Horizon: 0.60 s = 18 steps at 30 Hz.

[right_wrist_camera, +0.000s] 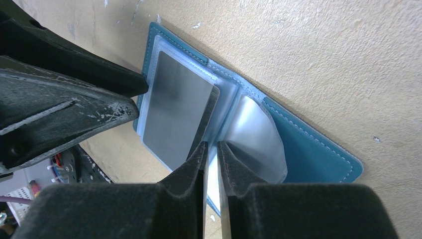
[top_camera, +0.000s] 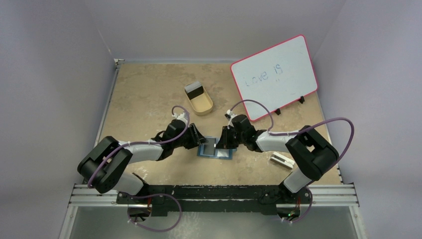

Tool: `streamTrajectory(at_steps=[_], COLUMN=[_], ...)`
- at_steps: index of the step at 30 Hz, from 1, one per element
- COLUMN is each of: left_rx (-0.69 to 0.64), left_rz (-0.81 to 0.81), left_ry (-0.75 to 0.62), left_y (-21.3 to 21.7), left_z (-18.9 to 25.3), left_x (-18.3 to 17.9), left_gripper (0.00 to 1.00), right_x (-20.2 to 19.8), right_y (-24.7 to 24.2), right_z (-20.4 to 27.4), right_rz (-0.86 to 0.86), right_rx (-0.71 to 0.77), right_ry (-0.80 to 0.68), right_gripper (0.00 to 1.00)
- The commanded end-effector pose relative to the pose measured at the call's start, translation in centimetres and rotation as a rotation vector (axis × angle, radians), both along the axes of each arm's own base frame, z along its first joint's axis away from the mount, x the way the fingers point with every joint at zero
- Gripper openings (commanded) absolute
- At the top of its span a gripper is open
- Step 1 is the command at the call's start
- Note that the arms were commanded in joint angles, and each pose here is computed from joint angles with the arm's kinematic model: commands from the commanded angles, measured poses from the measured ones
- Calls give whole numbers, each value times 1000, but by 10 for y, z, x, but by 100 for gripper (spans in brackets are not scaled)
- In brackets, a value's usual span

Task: Put the credit cards into the card holder
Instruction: Turn over the card slot in the card holder.

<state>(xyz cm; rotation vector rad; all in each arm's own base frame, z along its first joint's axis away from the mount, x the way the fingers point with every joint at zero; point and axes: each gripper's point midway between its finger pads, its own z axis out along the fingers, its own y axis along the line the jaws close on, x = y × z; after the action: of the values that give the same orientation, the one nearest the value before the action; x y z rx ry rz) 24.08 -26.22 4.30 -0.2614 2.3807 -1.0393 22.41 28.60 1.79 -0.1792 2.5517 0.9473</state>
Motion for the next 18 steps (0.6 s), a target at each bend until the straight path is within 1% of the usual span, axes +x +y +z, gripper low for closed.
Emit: streamTrajectory(at_steps=[1,6,14,18], left_rx=[46,65,-27,-77], left_rz=[-6,5,-10,-15], left_ry=[-33,-35,-27,-30], left_y=[2,5,-10,-17], left_z=[1,-1,2,13], left_x=[3,3,0,0], left_gripper=[37,38,37,37], right_x=[-15,-17,-19,-20], right_y=[-8,-8,-8,-8], right_z=[-15,-19,-25,-26], right_rz=[36,41,55,59], right_rx=[-39,-39,-40,-39], right_ry=[43,48,60,63], right_gripper=[15,14,14,14])
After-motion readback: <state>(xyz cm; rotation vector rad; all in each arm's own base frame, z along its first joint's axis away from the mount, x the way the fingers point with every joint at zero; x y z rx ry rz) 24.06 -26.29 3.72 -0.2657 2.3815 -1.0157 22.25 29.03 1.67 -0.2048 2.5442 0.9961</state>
